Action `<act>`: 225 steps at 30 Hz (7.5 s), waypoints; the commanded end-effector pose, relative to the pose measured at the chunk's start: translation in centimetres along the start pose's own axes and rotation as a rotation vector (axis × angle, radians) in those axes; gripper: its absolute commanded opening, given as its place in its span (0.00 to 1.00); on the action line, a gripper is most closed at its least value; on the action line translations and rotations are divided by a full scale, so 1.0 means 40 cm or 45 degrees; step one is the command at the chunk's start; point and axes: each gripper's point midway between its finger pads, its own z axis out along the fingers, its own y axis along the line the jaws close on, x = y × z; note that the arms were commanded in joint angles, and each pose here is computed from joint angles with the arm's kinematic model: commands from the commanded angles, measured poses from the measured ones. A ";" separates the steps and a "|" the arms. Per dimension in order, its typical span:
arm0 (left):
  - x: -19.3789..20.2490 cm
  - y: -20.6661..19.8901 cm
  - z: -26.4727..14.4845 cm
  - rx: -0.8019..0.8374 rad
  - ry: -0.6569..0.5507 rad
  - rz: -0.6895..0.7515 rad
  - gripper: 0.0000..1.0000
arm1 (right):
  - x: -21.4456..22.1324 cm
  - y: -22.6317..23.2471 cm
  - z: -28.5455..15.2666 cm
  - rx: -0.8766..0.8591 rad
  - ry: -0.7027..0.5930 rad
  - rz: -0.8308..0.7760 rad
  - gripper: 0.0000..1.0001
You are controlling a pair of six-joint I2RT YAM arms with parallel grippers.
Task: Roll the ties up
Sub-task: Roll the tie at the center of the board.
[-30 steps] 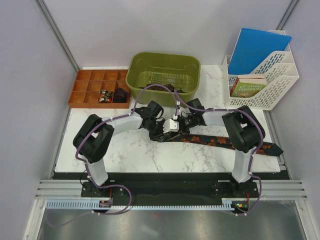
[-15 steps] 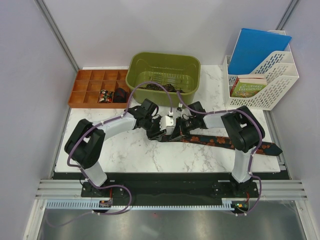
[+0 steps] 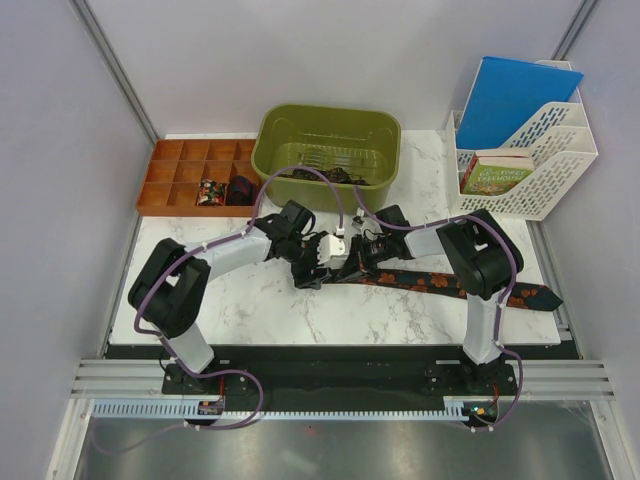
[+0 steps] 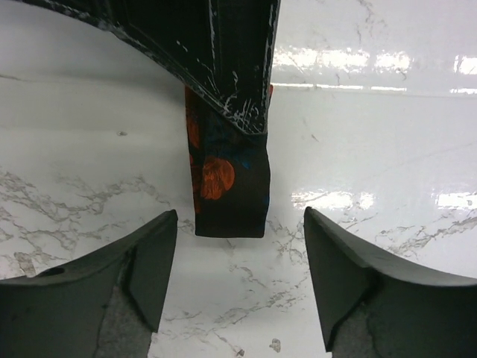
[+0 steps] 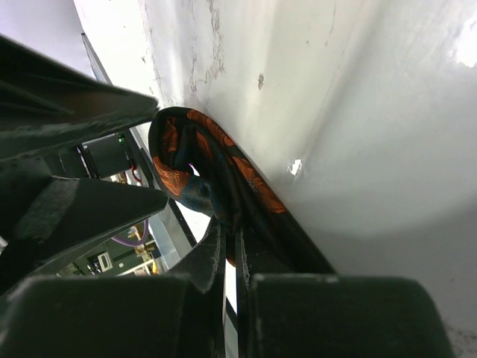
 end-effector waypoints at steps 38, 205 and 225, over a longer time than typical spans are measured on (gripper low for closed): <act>-0.105 0.005 0.072 0.124 -0.118 0.113 0.38 | -0.039 -0.011 0.029 0.019 -0.059 0.002 0.03; 0.143 -0.065 -0.078 -0.014 -0.009 -0.136 0.68 | -0.013 0.063 0.154 -0.160 -0.255 0.189 0.00; 0.092 0.057 -0.102 -0.242 -0.133 -0.174 0.74 | -0.012 0.100 0.134 -0.310 -0.312 0.126 0.00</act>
